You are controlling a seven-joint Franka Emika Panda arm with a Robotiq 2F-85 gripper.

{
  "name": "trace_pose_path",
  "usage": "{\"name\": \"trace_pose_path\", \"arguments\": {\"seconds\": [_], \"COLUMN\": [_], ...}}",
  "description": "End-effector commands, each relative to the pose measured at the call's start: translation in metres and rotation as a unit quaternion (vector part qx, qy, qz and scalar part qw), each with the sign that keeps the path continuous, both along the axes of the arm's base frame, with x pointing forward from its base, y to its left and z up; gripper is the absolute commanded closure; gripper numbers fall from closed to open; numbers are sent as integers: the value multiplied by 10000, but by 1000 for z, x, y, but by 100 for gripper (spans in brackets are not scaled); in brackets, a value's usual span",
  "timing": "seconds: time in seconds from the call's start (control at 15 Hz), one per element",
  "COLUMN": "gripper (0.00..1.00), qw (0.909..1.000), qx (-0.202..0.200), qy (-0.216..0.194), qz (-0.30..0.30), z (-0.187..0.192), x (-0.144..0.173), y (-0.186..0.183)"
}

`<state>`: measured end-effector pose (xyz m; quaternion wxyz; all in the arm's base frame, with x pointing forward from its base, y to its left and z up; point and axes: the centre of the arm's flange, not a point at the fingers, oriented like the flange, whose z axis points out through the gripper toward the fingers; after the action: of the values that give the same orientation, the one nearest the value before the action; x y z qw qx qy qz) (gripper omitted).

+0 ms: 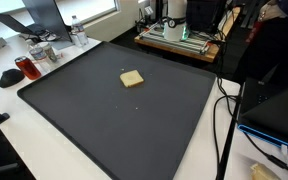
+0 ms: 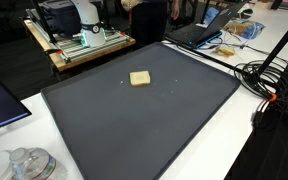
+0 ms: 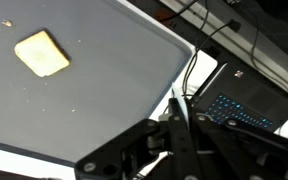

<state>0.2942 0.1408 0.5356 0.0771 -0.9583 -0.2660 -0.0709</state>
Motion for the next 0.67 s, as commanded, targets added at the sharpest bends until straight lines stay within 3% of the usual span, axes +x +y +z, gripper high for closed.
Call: {"name": "trace_pose_path", "arguments": {"seconds": [0.0,0.27,0.33,0.4,0.47,0.6], "gripper": [99,99,99,99,96,96], "qw": [9966,9860,9810,9780,9850,9811], "qx": [-501,-996,-1133,-1142,-984,-1045], "qy": [-74,195,521,765,391,667], "qz": [-649,-1326,-1484,-1567,-1364,-1488], "z": [-19,-55,-68,-75,-71,-86], "x": [56,103,115,120,92,107], "y": [-1,-21,-29,-35,-34,-40]}}
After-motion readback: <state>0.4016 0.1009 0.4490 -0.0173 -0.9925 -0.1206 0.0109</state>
